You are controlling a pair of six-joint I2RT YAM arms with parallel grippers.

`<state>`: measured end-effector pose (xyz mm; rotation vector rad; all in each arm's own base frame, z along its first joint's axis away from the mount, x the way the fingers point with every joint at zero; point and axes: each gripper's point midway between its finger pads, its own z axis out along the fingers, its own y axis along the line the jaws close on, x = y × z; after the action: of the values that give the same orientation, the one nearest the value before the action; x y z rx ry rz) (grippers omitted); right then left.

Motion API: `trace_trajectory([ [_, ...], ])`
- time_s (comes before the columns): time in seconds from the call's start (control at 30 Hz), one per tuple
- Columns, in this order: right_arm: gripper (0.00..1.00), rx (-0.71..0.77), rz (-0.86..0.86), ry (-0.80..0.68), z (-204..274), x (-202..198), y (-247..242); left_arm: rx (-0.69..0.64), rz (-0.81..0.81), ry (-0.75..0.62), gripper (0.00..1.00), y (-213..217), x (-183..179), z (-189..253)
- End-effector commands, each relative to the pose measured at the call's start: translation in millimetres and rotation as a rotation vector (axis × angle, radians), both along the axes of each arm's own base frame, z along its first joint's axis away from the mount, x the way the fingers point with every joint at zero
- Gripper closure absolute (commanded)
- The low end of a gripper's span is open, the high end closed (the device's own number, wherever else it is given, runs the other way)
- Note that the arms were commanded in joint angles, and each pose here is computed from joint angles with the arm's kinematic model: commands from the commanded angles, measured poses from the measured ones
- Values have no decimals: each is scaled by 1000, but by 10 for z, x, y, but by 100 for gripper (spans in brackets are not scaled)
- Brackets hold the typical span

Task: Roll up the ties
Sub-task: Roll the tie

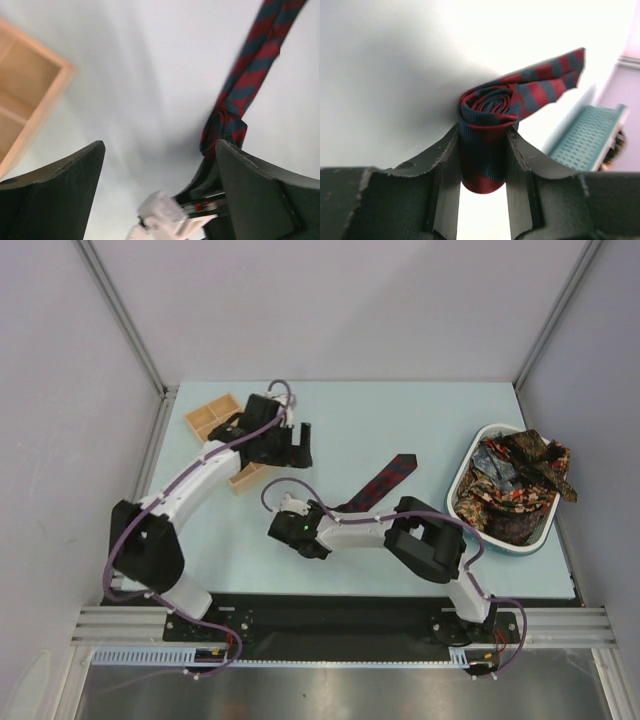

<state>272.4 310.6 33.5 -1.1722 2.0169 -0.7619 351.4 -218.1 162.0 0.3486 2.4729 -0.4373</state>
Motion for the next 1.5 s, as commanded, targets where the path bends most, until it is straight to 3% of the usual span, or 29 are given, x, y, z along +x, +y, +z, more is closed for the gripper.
trace_trajectory([
  [0.0, 73, 208, 20, 156, 16, -136, 195, -189, 108, -78, 0, 97, 146, 226],
  [0.37, 72, 647, 97, 477, 260, -168, 314, -262, 398, -195, 0, 736, 152, 193],
  [0.67, 71, 952, 84, 726, 332, -104, 165, -251, 357, -213, 0, 652, 22, -41],
  [0.8, 71, 1089, 64, 865, 328, -80, 138, -240, 292, -265, 0, 487, -63, -15],
  [0.9, 71, 1185, 69, 980, 331, -122, 184, -123, 275, -315, 0, 434, -101, -25],
  [1.03, 71, 1260, 104, 1086, 345, -181, 273, -60, 225, -386, 0, 302, -148, 33],
  [1.47, 71, 1356, -42, 1191, -67, -2, 79, -193, -171, -496, 0, -320, -436, -96],
])
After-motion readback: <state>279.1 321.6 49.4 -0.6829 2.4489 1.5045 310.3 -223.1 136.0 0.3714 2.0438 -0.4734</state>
